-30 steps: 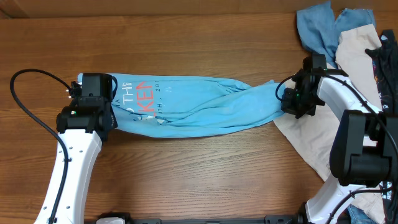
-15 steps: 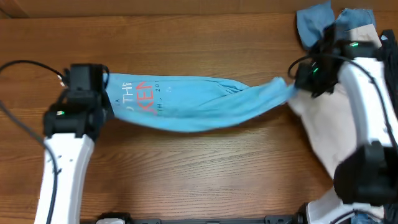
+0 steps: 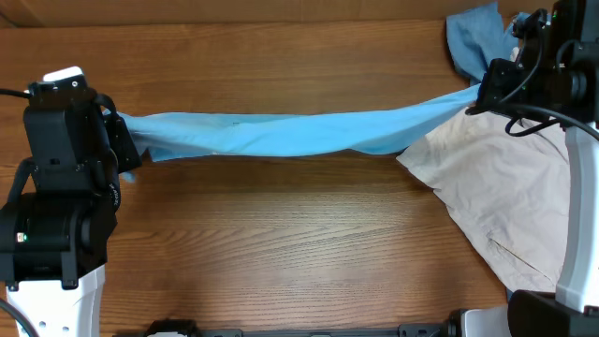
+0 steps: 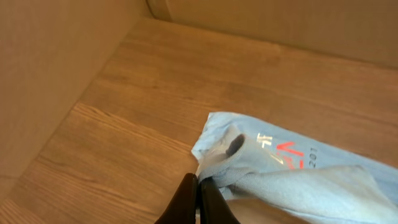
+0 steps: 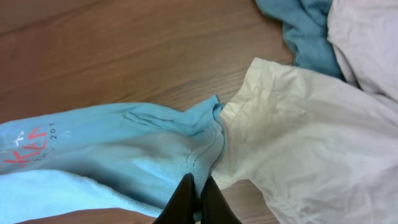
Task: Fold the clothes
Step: 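Lift the T-shirt with both grippers, swing it forward and lay it flat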
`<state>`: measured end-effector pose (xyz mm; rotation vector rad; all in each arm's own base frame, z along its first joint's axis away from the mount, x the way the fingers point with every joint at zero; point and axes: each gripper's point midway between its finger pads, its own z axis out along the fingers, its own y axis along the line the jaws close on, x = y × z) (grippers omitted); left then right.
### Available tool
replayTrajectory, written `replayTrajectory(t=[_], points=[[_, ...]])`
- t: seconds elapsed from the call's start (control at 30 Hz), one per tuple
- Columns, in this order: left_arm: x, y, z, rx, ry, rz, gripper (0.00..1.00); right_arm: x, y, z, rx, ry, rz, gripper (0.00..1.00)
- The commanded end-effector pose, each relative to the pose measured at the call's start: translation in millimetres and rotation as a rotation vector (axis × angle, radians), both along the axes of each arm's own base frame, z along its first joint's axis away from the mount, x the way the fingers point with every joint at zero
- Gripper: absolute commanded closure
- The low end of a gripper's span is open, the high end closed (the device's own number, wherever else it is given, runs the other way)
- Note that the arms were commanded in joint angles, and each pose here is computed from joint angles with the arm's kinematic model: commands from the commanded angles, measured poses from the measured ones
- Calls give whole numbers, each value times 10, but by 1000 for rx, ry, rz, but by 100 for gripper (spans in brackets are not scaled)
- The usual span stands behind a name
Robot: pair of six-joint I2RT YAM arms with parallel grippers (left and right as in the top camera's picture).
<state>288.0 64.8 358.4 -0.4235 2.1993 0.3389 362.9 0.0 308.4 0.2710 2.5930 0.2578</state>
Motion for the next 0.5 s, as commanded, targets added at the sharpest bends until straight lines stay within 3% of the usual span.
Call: replayTrajectory(t=[0.0, 0.23, 0.47], points=[[-30, 23, 72, 20, -8, -5, 96, -25, 1, 23, -7, -2, 6, 96], [-160, 24, 482, 37, -109, -16, 96, -297, 27, 804, -23, -219, 6, 96], [-584, 82, 1281, 57, -353, 21, 96, -782, 64, 1815, -45, -545, -1, 96]])
